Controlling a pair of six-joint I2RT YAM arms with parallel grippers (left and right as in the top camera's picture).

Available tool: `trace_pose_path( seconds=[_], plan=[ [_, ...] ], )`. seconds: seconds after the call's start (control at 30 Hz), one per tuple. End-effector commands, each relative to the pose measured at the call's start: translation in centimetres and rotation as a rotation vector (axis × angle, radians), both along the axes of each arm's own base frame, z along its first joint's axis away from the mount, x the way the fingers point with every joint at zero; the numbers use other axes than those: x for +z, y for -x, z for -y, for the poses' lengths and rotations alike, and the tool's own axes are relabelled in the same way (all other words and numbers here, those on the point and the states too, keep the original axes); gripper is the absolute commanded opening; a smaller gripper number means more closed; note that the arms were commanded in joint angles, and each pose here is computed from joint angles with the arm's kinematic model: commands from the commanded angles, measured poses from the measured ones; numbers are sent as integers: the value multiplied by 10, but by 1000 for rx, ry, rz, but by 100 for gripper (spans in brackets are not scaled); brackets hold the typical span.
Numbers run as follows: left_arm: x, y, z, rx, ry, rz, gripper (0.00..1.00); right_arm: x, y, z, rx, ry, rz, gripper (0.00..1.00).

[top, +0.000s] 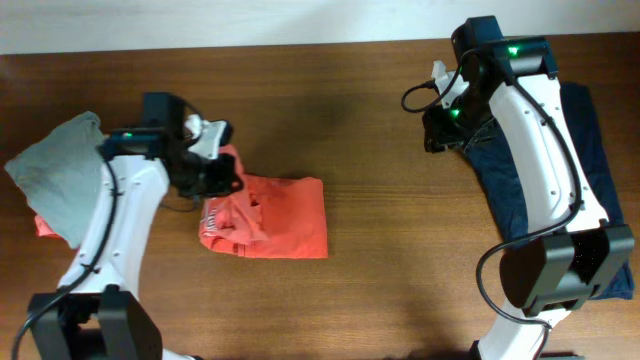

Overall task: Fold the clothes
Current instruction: 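Fold the left end of the t-shirt rightward with the left gripper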

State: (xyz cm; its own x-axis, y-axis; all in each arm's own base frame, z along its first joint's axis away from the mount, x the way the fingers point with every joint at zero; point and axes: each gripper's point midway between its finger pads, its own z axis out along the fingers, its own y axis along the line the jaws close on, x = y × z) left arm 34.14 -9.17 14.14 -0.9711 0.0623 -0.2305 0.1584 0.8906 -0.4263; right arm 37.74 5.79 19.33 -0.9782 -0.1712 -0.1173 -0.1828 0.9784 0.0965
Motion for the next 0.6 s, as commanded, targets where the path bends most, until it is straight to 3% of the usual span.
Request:
trace_pose_path(
  seconds=[0.0, 0.57],
  plan=[
    [15, -2, 25, -10, 32, 31, 5, -2, 2, 3, -1, 11, -13, 52],
    [-14, 29, 97, -200, -112, -5, 8, -3, 7, 3, -1, 12, -33, 53]
  ],
)
